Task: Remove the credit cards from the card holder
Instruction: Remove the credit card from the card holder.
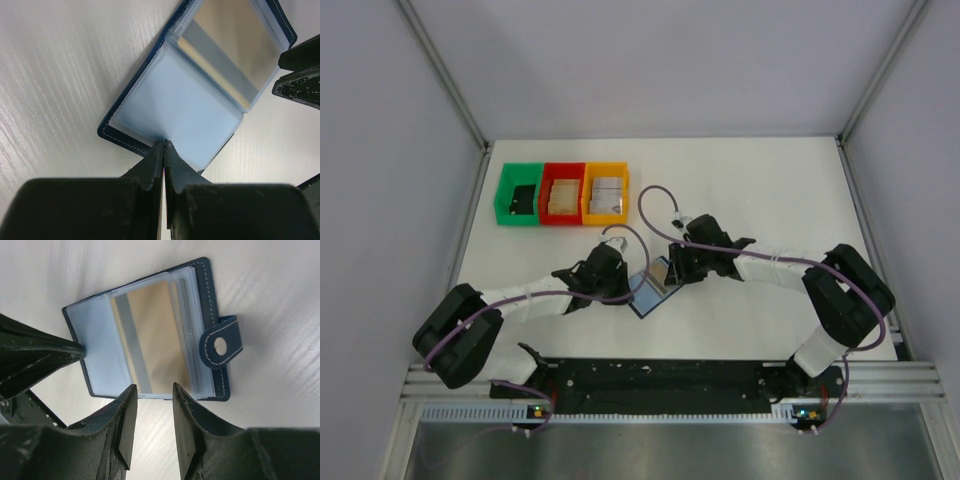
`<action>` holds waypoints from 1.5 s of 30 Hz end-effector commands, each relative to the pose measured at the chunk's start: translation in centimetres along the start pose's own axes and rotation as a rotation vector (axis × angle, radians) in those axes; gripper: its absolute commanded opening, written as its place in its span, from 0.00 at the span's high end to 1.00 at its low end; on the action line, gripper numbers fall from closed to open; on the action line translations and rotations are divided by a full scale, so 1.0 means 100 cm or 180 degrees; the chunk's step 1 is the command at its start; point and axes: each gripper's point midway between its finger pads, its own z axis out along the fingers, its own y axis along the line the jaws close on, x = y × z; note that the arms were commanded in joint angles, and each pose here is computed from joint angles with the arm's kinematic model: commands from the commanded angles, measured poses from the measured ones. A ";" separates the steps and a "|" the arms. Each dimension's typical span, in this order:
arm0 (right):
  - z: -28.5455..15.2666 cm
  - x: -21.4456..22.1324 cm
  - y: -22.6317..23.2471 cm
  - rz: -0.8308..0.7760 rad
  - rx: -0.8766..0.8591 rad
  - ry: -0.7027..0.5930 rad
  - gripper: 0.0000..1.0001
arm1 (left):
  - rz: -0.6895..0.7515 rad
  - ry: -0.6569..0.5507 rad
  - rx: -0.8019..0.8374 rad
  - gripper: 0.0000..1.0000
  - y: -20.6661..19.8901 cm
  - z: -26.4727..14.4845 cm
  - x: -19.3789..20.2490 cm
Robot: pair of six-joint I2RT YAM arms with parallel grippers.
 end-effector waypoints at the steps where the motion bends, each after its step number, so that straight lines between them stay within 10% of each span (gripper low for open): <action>1: -0.006 -0.023 -0.001 -0.0123 0.0232 -0.0238 0.64 | 0.0047 -0.0037 0.0058 0.96 -0.006 0.001 -0.004; 31: 0.011 -0.006 -0.006 -0.0076 0.0205 0.0059 0.62 | 0.0070 -0.0019 0.0066 0.96 -0.008 0.002 -0.004; 45: 0.007 -0.015 0.034 -0.0040 -0.0419 0.0004 0.77 | 0.0083 -0.0004 0.0068 0.96 -0.009 0.003 -0.002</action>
